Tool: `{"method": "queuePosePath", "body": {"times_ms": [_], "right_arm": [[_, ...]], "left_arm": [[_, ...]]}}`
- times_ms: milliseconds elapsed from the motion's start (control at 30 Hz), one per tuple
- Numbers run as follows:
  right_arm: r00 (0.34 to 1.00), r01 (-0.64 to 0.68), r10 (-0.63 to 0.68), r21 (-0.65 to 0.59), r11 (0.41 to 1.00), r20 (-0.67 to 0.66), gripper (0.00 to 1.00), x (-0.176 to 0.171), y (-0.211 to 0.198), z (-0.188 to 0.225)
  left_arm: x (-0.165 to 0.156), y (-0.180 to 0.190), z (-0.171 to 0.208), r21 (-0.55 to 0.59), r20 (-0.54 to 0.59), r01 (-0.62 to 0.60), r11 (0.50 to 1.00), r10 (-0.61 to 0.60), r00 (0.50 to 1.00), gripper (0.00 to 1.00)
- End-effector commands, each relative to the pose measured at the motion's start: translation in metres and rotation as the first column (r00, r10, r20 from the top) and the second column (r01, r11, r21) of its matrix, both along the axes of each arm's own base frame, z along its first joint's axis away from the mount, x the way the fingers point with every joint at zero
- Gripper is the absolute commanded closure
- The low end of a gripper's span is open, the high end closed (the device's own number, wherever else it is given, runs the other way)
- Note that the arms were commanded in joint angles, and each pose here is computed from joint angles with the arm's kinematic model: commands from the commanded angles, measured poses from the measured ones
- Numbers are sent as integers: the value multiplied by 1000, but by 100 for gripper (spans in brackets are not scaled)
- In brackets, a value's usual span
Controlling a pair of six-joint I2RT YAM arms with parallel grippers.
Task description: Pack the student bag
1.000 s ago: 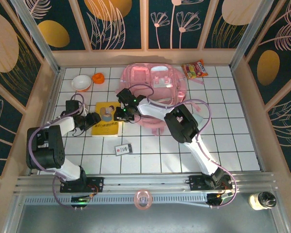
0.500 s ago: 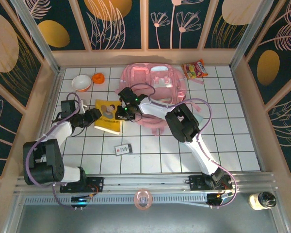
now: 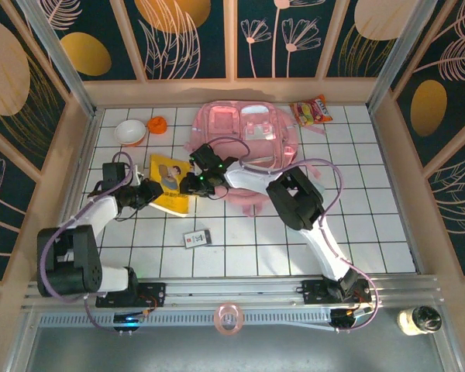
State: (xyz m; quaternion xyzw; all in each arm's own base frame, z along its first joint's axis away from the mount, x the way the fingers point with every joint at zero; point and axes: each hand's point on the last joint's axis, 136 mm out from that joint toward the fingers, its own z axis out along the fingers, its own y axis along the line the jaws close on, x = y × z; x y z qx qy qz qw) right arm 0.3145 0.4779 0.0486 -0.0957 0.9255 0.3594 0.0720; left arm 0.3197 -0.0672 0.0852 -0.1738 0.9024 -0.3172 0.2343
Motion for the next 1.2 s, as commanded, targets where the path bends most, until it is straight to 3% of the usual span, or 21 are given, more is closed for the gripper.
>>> {"method": "queuePosePath", "body": {"times_ms": [0, 167, 367, 500, 533, 600, 667, 833, 967, 1067, 1167], "right_arm": [[989, 23, -42, 133, 991, 144, 53, 10, 2, 78], [944, 68, -136, 225, 972, 300, 47, 18, -31, 141], [776, 101, -275, 318, 943, 568, 45, 19, -92, 218], [655, -15, -265, 363, 932, 708, 38, 2, -122, 258], [634, -50, -261, 375, 926, 728, 31, -2, -128, 265], [615, -103, -261, 404, 909, 744, 21, -10, -139, 275], [617, -178, -246, 438, 881, 747, 20, -20, -144, 285], [628, -340, -202, 499, 797, 751, 8, -44, -139, 308], [629, -435, -193, 546, 716, 753, 7, -59, -135, 324], [641, -464, -185, 567, 681, 745, 7, -61, -133, 328], [650, -499, -152, 569, 654, 745, 5, -66, -128, 328]], "left_arm": [[15, 11, 55, 91, 182, -15, 996, -2, 983, 100], [13, -3, 135, 97, 441, 56, 994, -93, 892, 100], [-8, -46, 223, 7, 693, 302, 953, -222, 686, 100], [-26, -69, 260, -19, 799, 441, 898, -251, 547, 100], [-32, -74, 268, -17, 821, 477, 879, -260, 509, 100], [-43, -84, 279, -9, 852, 537, 844, -275, 446, 100], [-53, -93, 288, 7, 873, 581, 814, -288, 393, 100], [-67, -106, 303, 8, 902, 639, 769, -282, 328, 100], [-69, -111, 309, -4, 911, 653, 757, -267, 315, 100], [-73, -115, 313, -8, 917, 673, 740, -262, 299, 100], [-69, -115, 312, -13, 918, 656, 754, -251, 307, 100]]}}
